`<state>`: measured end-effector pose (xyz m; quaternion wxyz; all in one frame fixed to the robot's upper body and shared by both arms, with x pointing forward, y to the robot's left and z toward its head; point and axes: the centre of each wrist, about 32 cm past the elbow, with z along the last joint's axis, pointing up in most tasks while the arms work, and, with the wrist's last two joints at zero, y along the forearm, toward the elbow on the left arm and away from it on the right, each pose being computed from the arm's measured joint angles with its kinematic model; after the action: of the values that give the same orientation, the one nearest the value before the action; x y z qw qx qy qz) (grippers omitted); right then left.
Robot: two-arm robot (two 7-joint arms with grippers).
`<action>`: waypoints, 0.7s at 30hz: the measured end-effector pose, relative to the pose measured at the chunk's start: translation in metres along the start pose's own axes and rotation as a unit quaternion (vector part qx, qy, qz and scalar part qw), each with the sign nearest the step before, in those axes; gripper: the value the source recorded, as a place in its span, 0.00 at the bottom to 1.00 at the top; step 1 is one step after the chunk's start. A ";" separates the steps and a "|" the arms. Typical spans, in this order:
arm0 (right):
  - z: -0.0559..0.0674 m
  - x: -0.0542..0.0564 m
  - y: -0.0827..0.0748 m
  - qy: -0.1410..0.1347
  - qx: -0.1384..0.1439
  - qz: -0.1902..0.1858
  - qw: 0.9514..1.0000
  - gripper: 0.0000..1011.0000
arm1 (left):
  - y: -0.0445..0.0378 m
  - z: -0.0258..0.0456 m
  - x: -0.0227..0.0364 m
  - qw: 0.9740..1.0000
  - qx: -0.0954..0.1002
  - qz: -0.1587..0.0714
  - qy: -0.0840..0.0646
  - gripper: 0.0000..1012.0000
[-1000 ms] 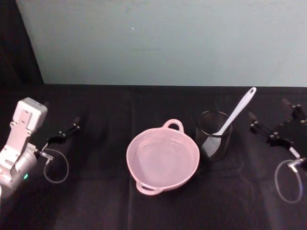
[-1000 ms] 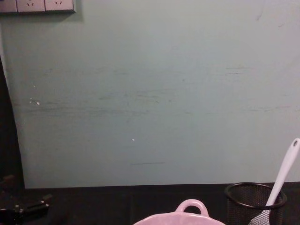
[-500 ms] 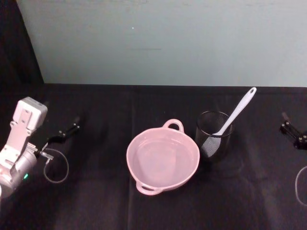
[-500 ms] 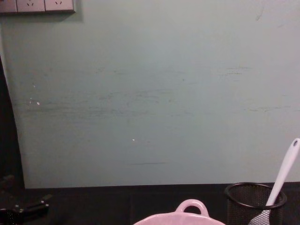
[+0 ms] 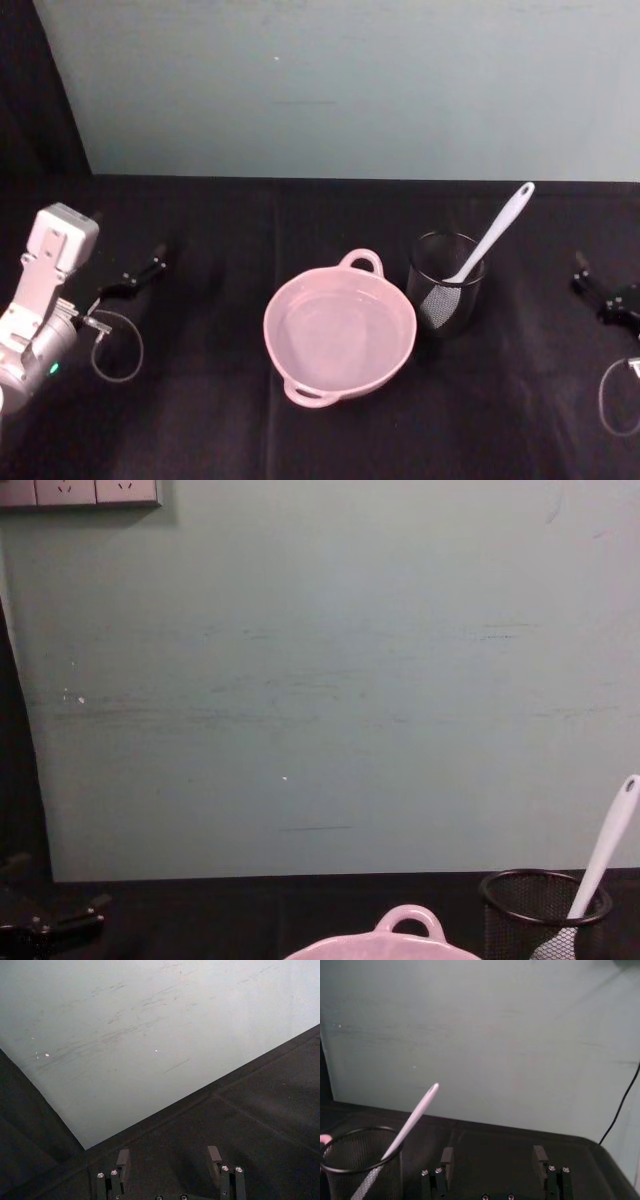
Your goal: Use the one hand to pick up the spoon and stir the clear water in the bowl.
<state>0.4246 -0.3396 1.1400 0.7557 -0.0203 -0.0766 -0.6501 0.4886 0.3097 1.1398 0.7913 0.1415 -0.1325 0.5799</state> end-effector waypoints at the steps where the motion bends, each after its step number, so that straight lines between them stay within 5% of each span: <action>1: -0.002 0.000 0.001 0.001 0.000 0.002 1.000 0.99 | 0.0000 0.0000 0.0000 1.000 0.000 0.000 0.000 0.99; 12: -0.018 -0.002 0.012 0.015 0.002 0.021 1.000 0.99 | 0.0000 0.0000 0.0000 1.000 0.000 0.000 0.000 0.99; 21: -0.017 -0.001 0.011 0.014 0.002 0.021 1.000 0.99 | 0.0000 0.0000 0.0000 1.000 0.000 0.000 0.000 0.99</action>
<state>0.4370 -0.3388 1.1235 0.7703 -0.0112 -0.0673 -0.6340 0.4886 0.3097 1.1398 0.7913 0.1415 -0.1324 0.5799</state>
